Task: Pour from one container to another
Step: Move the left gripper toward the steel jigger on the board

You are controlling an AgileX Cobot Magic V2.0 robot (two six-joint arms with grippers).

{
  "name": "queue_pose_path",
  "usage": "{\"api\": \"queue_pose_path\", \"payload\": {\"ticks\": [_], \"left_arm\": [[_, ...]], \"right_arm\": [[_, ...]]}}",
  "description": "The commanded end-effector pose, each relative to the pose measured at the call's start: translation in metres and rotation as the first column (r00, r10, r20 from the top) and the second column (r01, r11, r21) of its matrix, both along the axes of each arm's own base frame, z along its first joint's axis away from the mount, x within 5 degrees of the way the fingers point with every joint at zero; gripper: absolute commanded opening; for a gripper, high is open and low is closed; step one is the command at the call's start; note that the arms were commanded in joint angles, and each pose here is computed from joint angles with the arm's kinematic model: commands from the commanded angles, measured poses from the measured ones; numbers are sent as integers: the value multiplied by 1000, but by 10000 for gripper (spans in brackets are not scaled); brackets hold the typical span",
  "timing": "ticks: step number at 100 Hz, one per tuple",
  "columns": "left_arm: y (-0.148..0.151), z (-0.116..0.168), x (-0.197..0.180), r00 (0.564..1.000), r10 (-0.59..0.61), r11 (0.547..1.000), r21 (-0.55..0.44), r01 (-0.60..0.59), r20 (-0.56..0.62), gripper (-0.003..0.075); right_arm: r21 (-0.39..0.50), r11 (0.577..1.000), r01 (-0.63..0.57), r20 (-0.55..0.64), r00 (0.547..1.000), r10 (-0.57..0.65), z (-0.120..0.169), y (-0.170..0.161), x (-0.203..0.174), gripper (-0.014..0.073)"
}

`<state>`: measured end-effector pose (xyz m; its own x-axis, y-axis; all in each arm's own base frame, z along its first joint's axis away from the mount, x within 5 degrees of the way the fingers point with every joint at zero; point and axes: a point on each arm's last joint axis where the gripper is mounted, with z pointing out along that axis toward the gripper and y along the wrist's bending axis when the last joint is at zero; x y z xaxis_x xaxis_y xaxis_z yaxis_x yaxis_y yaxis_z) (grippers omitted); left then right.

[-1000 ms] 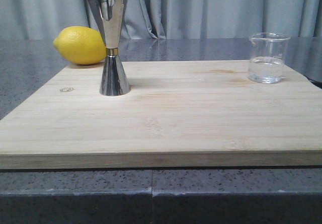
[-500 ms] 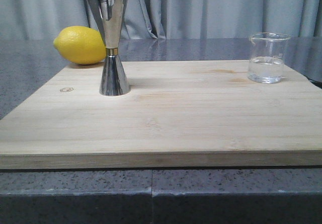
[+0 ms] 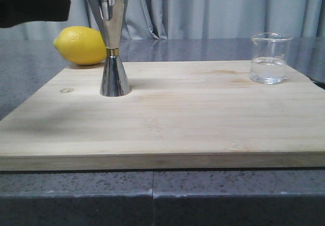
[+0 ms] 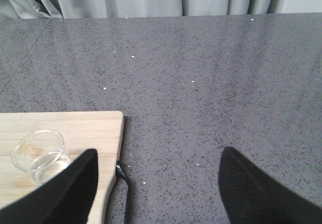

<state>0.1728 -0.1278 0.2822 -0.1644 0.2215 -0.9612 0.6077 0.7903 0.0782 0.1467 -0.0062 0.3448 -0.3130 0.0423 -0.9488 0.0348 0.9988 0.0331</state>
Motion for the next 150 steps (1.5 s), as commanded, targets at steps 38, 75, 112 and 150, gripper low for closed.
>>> {"api": "queue_pose_path", "payload": {"ticks": [38,75,112,150], "left_arm": [[-5,-25,-28,995,-75,972,-218,89,71,618],[-6,-27,-35,978,-128,937,-304,173,162,618],[-17,-47,-22,980,-168,940,-282,193,111,618],[-5,-58,-1,957,-268,876,-386,290,111,618]], "right_arm": [[-47,999,16,102,995,-11,12,-3,3,439],[-45,999,14,57,998,-12,4,-4,15,439],[-45,999,14,55,998,-12,4,-4,16,439],[-45,999,14,55,998,-12,4,-4,16,439]]}}
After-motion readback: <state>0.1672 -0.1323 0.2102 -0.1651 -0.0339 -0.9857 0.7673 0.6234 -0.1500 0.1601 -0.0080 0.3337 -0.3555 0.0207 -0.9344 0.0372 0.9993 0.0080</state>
